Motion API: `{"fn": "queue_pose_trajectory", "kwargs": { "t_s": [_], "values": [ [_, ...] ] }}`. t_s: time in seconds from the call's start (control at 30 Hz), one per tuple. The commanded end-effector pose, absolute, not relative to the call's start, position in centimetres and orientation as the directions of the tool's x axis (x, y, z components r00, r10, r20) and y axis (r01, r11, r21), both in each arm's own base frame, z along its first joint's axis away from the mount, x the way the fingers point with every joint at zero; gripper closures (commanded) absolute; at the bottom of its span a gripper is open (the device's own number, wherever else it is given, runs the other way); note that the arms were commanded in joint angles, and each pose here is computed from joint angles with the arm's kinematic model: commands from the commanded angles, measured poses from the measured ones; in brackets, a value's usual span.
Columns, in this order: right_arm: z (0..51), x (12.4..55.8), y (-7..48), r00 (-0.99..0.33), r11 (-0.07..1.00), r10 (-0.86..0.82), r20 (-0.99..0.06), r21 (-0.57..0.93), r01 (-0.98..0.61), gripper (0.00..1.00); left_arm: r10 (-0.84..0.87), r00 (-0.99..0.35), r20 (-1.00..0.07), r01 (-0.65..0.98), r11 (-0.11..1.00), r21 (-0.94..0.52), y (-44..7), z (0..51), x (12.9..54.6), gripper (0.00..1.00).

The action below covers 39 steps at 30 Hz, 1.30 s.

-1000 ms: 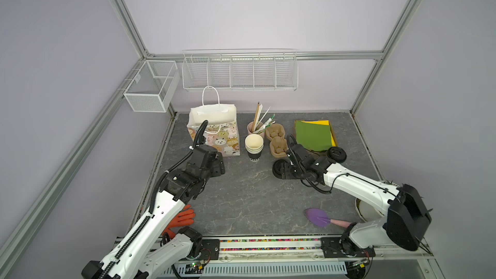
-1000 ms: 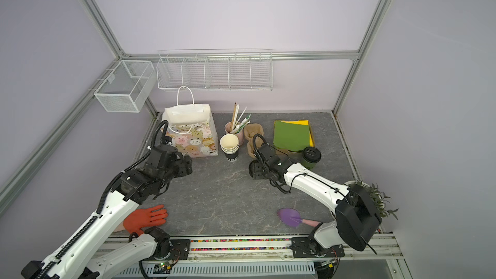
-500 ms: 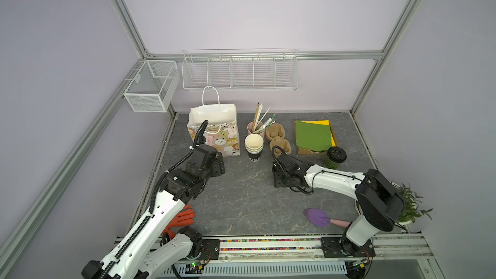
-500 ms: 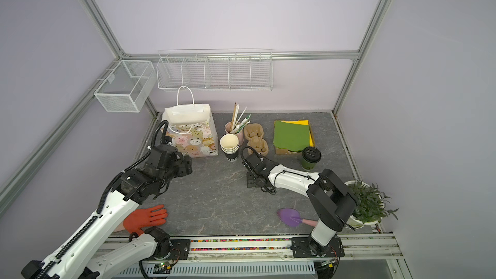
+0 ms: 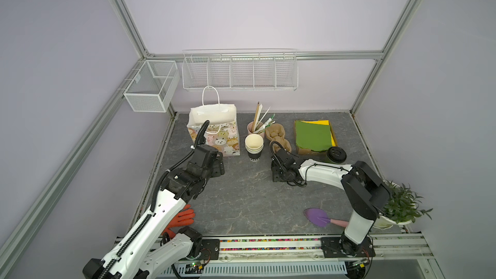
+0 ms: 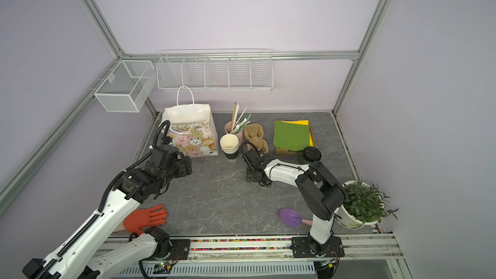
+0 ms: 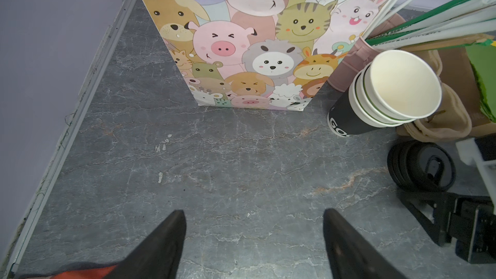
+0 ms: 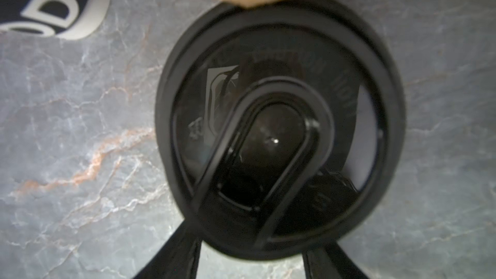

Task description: Pack the takeout coffee

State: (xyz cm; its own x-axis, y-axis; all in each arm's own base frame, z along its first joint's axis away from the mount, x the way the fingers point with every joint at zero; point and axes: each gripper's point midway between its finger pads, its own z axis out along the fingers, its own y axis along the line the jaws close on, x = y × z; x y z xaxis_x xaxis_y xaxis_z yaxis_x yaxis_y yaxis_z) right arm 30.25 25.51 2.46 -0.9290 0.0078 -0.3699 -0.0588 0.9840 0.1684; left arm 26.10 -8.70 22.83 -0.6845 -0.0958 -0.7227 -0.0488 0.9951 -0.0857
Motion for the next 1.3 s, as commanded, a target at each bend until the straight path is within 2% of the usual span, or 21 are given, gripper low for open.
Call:
{"fn": "queue_pose_trajectory", "kwargs": {
  "t_s": [0.0, 0.43, 0.77, 1.0, 1.27],
  "values": [
    [2.2, 31.4, 25.7, -0.928, 0.983, 0.010, -0.371, 0.173, -0.058, 0.41, -0.086, -0.701, -0.708, -0.063, 0.996, -0.058, -7.9, 23.1, 25.5, 0.19],
    [3.3, 32.7, 25.1, -0.921, 0.986, 0.019, -0.388, 0.161, -0.048, 0.41, -0.061, -0.704, -0.707, -0.066, 0.998, -0.020, -7.5, 21.9, 25.6, 0.19],
    [10.1, 32.7, 24.6, -0.884, 0.980, -0.020, -0.467, 0.166, -0.110, 0.36, -0.058, -0.702, -0.710, -0.055, 0.998, -0.027, -7.9, 21.7, 25.9, 0.19],
    [13.7, 37.0, 24.3, -0.862, 0.973, -0.078, -0.501, 0.148, -0.174, 0.35, -0.060, -0.704, -0.708, -0.055, 0.998, -0.029, -7.9, 21.6, 25.9, 0.19],
    [13.1, 42.6, 24.0, -0.878, 0.965, -0.151, -0.454, 0.124, -0.230, 0.39, -0.058, -0.706, -0.706, -0.056, 0.998, -0.027, -7.9, 21.4, 25.9, 0.19]
  ]
}}
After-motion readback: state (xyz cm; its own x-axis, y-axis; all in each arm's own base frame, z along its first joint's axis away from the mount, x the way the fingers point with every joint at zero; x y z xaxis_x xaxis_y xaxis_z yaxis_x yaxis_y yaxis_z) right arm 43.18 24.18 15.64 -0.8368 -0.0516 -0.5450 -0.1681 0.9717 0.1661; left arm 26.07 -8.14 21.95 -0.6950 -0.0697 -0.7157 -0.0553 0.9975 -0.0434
